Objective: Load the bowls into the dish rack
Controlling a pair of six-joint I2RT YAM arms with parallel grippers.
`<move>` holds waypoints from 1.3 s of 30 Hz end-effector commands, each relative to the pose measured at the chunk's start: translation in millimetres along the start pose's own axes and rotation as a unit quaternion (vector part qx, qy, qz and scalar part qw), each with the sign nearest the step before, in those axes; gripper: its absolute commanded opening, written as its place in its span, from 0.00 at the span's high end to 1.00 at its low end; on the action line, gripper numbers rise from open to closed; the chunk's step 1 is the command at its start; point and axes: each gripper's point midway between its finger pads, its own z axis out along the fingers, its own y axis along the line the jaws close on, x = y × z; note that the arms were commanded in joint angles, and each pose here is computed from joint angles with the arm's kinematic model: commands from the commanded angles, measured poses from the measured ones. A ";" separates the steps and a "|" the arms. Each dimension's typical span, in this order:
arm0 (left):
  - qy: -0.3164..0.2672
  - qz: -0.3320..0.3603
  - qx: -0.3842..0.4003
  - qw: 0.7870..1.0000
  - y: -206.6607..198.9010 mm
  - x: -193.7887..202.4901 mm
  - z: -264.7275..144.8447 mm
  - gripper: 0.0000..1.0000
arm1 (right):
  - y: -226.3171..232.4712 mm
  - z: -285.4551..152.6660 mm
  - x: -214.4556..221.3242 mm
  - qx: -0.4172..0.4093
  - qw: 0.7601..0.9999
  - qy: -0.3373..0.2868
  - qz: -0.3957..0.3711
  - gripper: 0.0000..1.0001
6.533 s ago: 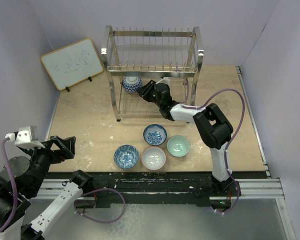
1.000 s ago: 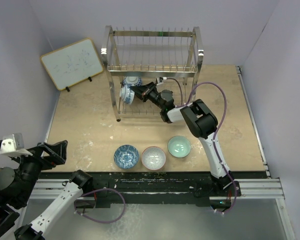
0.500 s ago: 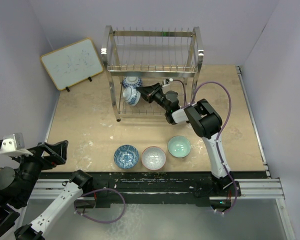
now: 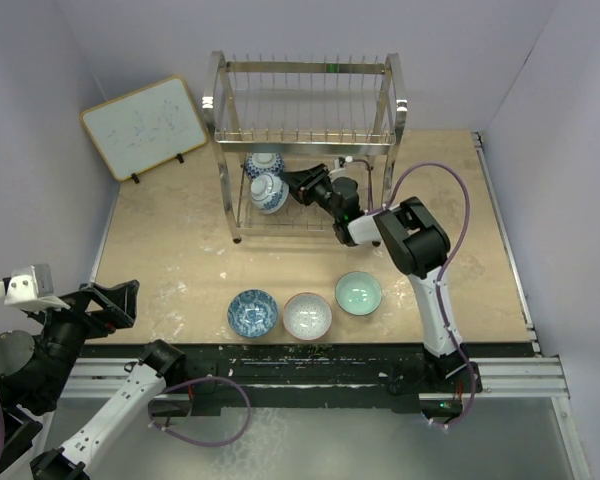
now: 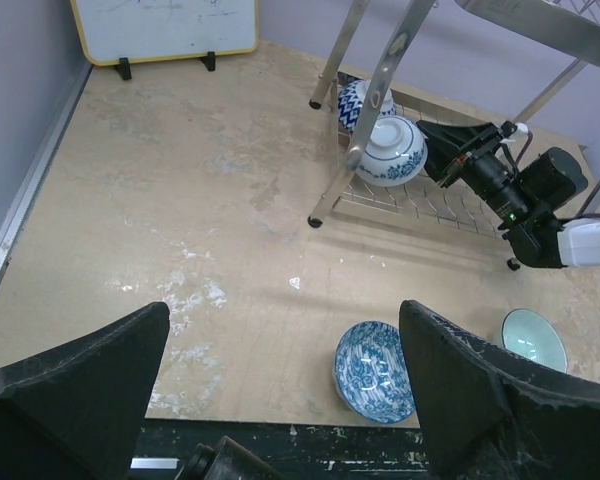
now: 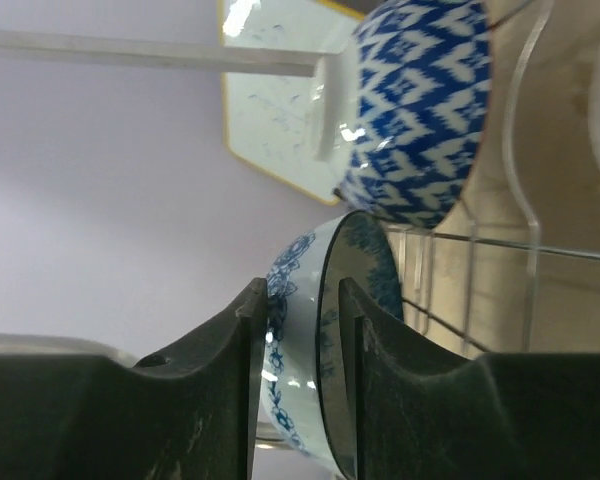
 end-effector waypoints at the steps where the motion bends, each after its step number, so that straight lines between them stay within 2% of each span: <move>1: -0.005 0.005 0.004 1.000 -5.9 -5.3 5.7 0.01 | -17.2 -2.0 -19.8 0.077 0.996 -0.038 -0.035 0.62; 9: -0.004 0.004 0.005 1.000 -5.5 -3.2 5.8 0.01 | -33.1 -9.3 -29.1 0.136 0.986 -0.056 -0.074 0.62; 16: -0.004 0.005 0.004 1.000 -4.8 -2.7 5.7 0.01 | -37.8 -14.8 -37.5 0.166 0.978 -0.071 -0.104 0.51; 19: -0.004 0.004 0.004 1.000 -5.1 -2.6 6.3 0.01 | -30.9 -17.1 -44.4 0.174 0.973 -0.084 -0.127 0.48; 26: -0.003 0.004 0.005 1.000 -5.9 -1.6 7.9 0.01 | -0.1 -24.5 -51.6 0.166 0.962 -0.100 -0.193 0.47; 34: 0.002 0.006 0.004 1.000 -7.0 2.1 11.6 0.01 | 37.1 -30.7 -16.6 0.153 0.943 -0.067 -0.288 0.47; 39: 0.005 0.008 0.005 1.000 -8.3 3.7 14.5 0.01 | 44.8 -45.5 8.2 0.176 0.918 -0.066 -0.349 0.47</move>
